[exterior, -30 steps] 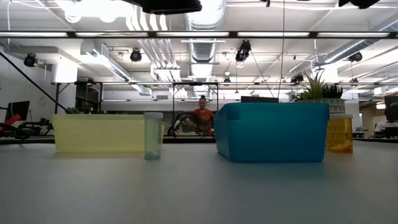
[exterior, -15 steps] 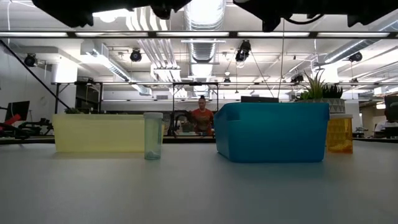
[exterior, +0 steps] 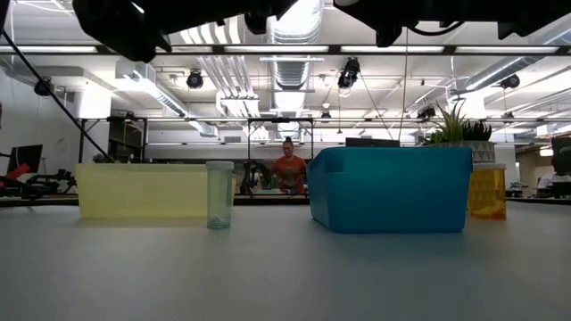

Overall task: Pick and place medicine bottles into bin by pill shape (circle, oval)
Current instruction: Put the left white capsule bottle into the blue bin

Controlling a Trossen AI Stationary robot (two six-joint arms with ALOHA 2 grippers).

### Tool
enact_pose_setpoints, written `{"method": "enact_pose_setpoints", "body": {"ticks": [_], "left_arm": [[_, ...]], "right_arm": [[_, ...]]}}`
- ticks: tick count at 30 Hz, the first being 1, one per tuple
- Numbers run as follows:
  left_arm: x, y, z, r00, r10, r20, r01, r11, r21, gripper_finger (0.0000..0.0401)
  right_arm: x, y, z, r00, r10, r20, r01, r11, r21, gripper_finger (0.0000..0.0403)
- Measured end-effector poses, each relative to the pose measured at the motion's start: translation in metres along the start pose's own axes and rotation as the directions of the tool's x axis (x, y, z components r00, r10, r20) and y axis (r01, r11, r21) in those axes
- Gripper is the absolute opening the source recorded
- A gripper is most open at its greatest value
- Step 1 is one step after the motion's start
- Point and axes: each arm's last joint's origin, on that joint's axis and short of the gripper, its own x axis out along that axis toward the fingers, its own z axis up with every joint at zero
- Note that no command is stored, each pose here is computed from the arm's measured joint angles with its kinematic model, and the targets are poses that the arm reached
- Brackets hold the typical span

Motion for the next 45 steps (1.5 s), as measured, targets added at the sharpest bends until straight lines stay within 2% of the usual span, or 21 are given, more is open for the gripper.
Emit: {"method": "enact_pose_setpoints", "body": {"ticks": [21,37,45], "left_arm": [[0.018,0.008,-0.012,0.999,0.028,-0.017,-0.029,1.0,-0.01,0.0254],[0.025,0.009,-0.01,0.999,0.023,-0.048,-0.024,1.0,-0.009,0.013],[0.025,0.008,-0.011,0.998,0.022,-0.054,-0.022,1.0,-0.007,0.0123]], "right_arm": [[-0.001,0.0,-0.003,1.0,0.001,-0.014,-0.001,1.0,-0.008,0.015],[-0.001,0.0,-0.003,1.0,-0.001,-0.015,0.001,1.0,-0.005,0.015],[-0.001,0.0,-0.003,1.0,0.0,-0.021,0.0,1.0,0.009,0.0156]]}}
